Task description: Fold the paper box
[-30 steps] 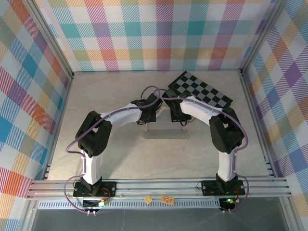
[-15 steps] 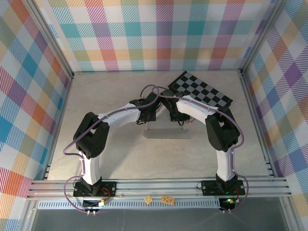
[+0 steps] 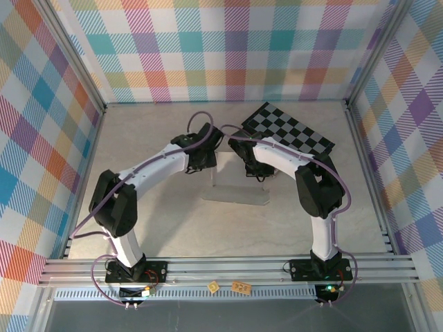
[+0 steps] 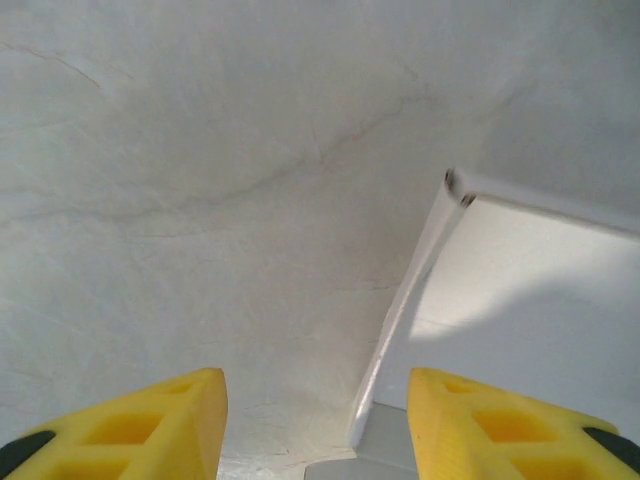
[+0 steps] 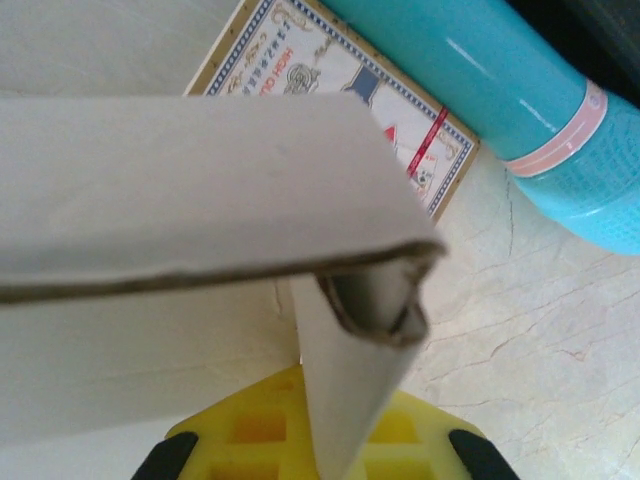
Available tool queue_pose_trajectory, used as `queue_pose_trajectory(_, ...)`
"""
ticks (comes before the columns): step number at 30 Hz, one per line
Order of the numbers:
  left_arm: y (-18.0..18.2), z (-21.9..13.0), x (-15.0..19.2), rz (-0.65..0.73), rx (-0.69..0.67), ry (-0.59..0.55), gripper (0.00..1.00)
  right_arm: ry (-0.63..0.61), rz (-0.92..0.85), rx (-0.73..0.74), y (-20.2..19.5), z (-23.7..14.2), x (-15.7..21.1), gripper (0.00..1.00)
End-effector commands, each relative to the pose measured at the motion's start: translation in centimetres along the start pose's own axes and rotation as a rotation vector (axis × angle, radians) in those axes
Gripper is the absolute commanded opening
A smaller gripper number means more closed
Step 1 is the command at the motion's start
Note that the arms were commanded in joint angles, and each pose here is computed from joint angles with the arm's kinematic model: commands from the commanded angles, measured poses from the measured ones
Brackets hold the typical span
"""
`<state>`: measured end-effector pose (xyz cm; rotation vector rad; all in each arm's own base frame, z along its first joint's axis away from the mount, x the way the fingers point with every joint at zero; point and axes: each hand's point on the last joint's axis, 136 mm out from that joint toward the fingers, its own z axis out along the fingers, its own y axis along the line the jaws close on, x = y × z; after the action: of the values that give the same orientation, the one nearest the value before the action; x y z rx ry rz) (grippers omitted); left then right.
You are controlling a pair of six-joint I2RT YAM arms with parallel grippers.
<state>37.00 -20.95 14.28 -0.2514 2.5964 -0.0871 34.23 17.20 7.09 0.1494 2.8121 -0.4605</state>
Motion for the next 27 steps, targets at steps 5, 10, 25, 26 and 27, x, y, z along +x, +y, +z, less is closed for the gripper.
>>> queue_pose_trajectory(5, 1.6, -5.9, -3.5, -0.128, 0.028, -0.072, 0.51, 0.12, 0.088, 0.033, -0.1, -0.2, 2.0, 0.0)
queue_pose_trajectory(10, 1.9, -8.1, -4.7, -0.154, 0.06, -0.085, 0.5, 0.236, 0.27, 0.043, 0.3, -0.4, 3.9, 0.0)
queue_pose_trajectory(25, 4.1, -14.7, -7.2, -0.163, 0.089, -0.169, 0.49, 0.738, 0.859, 0.073, 5.4, -2.0, 8.4, 0.0)
queue_pose_trajectory(26, 4.0, -14.9, -7.1, -0.16, 0.094, -0.169, 0.49, 0.755, 0.873, 0.076, 5.8, -2.1, 8.4, 0.0)
queue_pose_trajectory(27, 4.1, -15.0, -7.1, -0.159, 0.095, -0.168, 0.49, 0.769, 0.888, 0.083, 6.1, -2.1, 8.4, 0.0)
